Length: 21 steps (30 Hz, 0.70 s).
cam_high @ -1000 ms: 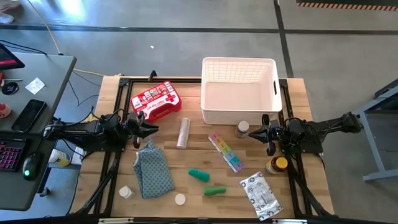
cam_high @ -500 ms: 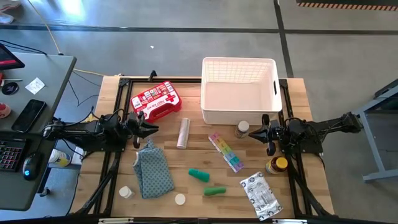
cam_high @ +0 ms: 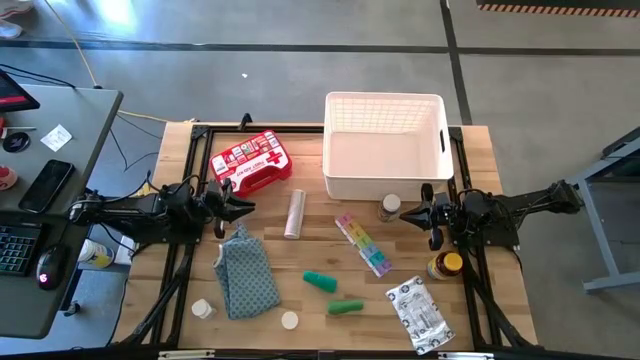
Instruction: Pick & place medical supplies in basket/bin
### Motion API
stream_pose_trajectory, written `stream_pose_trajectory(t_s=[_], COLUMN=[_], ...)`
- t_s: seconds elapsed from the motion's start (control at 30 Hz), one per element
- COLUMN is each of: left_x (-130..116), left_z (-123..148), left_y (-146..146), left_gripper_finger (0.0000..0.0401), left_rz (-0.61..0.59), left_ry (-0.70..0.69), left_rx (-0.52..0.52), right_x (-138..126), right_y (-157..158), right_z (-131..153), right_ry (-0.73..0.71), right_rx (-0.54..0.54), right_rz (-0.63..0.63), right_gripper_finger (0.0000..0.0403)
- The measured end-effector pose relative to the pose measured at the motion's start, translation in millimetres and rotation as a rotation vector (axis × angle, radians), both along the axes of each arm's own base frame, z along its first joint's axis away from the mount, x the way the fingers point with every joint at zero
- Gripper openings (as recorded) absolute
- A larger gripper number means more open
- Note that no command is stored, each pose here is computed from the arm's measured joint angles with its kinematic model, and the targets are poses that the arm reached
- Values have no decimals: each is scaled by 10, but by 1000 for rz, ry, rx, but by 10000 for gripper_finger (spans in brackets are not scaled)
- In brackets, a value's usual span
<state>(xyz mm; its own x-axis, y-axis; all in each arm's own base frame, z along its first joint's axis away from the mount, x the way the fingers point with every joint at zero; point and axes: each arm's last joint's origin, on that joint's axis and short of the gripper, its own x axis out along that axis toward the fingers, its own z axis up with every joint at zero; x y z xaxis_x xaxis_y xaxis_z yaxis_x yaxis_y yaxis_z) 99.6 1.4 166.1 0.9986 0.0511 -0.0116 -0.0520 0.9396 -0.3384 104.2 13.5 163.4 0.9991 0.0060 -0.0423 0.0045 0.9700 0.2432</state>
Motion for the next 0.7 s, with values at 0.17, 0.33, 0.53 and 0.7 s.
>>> stream_pose_trajectory(t_s=[0.17, 0.33, 0.53, 0.7], left_x=[0, -3, -16, -5], left_z=[5, 63, 196, 407], left_y=[1, 22, 36, 36], left_gripper_finger=[99, 99, 99, 99], left_rz=[4, 77, 123, 124], left_ry=[-5, -68, -103, -113], left_rx=[0, -38, -12, -27], right_x=[0, 0, 0, 0], right_y=[0, 0, 0, 0], right_z=[-1, 0, 0, -1], right_ry=[0, 0, 0, 0], right_rx=[0, 0, 0, 0], right_rz=[0, 0, 0, 0], right_gripper_finger=[0, 0, 0, 0])
